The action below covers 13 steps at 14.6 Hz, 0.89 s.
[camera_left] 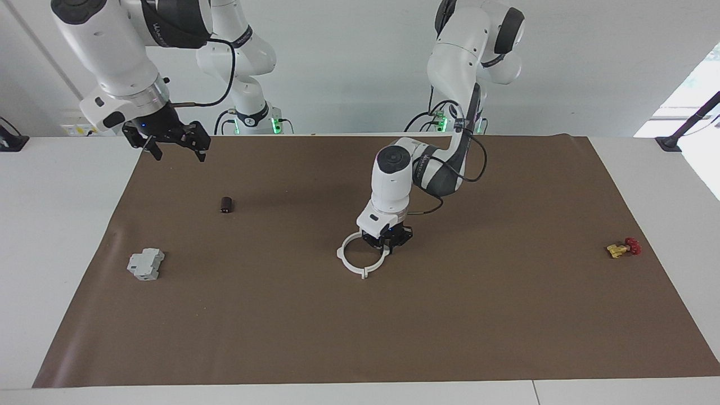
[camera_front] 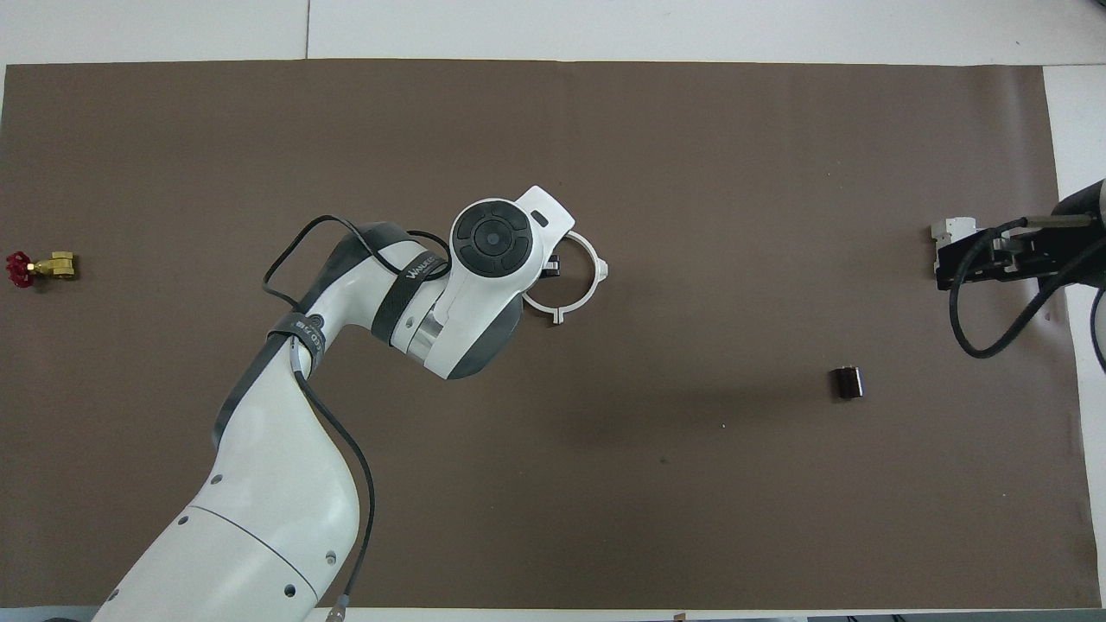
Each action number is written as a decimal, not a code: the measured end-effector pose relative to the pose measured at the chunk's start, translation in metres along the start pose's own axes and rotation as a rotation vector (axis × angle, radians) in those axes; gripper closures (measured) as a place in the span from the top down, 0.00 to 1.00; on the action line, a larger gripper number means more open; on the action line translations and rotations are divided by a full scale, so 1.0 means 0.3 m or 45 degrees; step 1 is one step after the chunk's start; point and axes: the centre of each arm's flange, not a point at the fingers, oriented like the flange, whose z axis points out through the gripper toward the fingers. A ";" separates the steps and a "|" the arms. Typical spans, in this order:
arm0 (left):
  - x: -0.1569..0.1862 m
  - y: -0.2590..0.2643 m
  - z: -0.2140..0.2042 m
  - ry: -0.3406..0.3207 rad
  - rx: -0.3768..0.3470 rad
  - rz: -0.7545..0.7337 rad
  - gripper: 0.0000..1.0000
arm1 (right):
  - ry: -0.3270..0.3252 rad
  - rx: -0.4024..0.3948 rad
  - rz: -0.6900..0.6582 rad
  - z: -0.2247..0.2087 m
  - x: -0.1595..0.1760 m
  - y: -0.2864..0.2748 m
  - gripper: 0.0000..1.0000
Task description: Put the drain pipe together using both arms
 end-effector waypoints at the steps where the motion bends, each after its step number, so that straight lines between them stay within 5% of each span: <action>1: 0.001 -0.001 0.000 0.001 0.000 -0.001 0.20 | 0.002 0.000 0.000 -0.001 0.001 0.000 1.00; 11: 0.000 0.004 -0.002 0.007 -0.006 0.002 0.20 | 0.056 0.003 0.000 -0.016 0.015 -0.001 1.00; 13: 0.004 0.005 -0.005 0.017 -0.013 0.001 0.34 | 0.061 0.003 0.000 -0.017 0.016 -0.001 1.00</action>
